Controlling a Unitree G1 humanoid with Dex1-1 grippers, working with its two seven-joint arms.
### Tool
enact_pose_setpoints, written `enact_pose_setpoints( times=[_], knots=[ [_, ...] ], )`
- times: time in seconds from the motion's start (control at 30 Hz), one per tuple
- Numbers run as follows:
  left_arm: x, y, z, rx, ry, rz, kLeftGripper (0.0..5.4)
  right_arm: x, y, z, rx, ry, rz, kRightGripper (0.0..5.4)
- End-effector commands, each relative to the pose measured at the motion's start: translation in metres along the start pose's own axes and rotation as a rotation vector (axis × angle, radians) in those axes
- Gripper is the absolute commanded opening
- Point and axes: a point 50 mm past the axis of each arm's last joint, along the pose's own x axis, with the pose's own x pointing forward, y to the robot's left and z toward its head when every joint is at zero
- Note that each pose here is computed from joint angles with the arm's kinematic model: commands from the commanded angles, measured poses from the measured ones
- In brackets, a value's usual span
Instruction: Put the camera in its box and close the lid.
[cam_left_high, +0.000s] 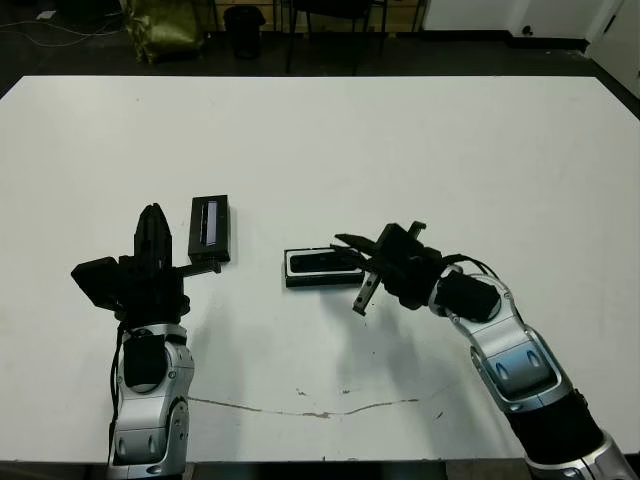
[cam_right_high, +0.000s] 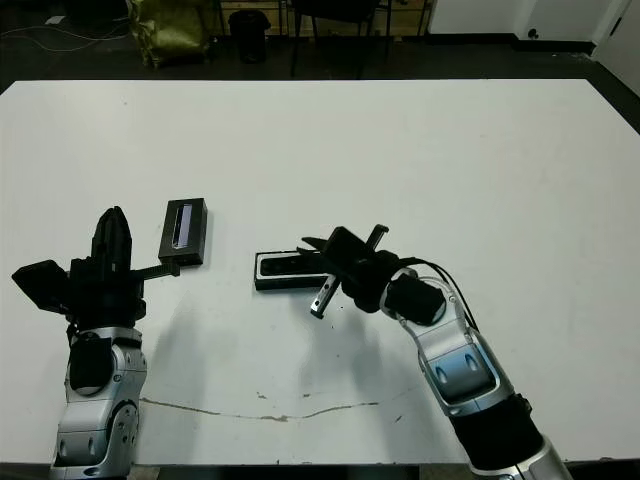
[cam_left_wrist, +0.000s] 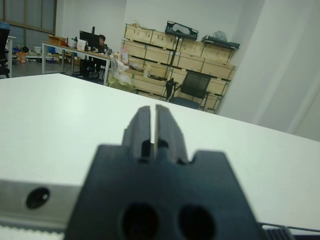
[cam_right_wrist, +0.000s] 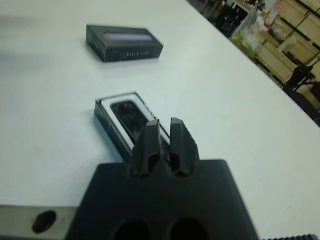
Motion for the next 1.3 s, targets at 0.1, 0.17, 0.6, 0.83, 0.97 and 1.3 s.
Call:
enact_pose_setpoints(
  times=[0.1, 0.17, 0.6, 0.83, 0.97, 1.3],
  knots=[
    [-0.002, 0.003, -0.004, 0.014, 0.023, 0.007, 0.0, 0.002, 0.004, -0.018, -0.013, 0.111, 0.01, 0.02],
    [-0.003, 0.003, -0.004, 0.015, 0.022, 0.01, 0.0, 0.004, 0.005, -0.021, -0.018, 0.142, 0.012, 0.02],
    [-0.003, 0.003, -0.004, 0.02, 0.021, 0.011, 0.0, 0.005, 0.004, -0.034, -0.034, 0.227, 0.013, 0.02],
    [-0.002, 0.003, -0.004, 0.008, 0.022, 0.013, 0.0, -0.003, -0.002, -0.022, 0.014, 0.099, -0.015, 0.02],
    [-0.002, 0.004, -0.003, 0.023, 0.015, 0.012, 0.0, -0.016, -0.013, 0.002, 0.045, -0.026, -0.067, 0.02],
    [-0.002, 0.006, -0.001, 0.033, 0.01, 0.009, 0.0, -0.055, -0.044, 0.035, 0.177, -0.293, -0.33, 0.02]
  ],
)
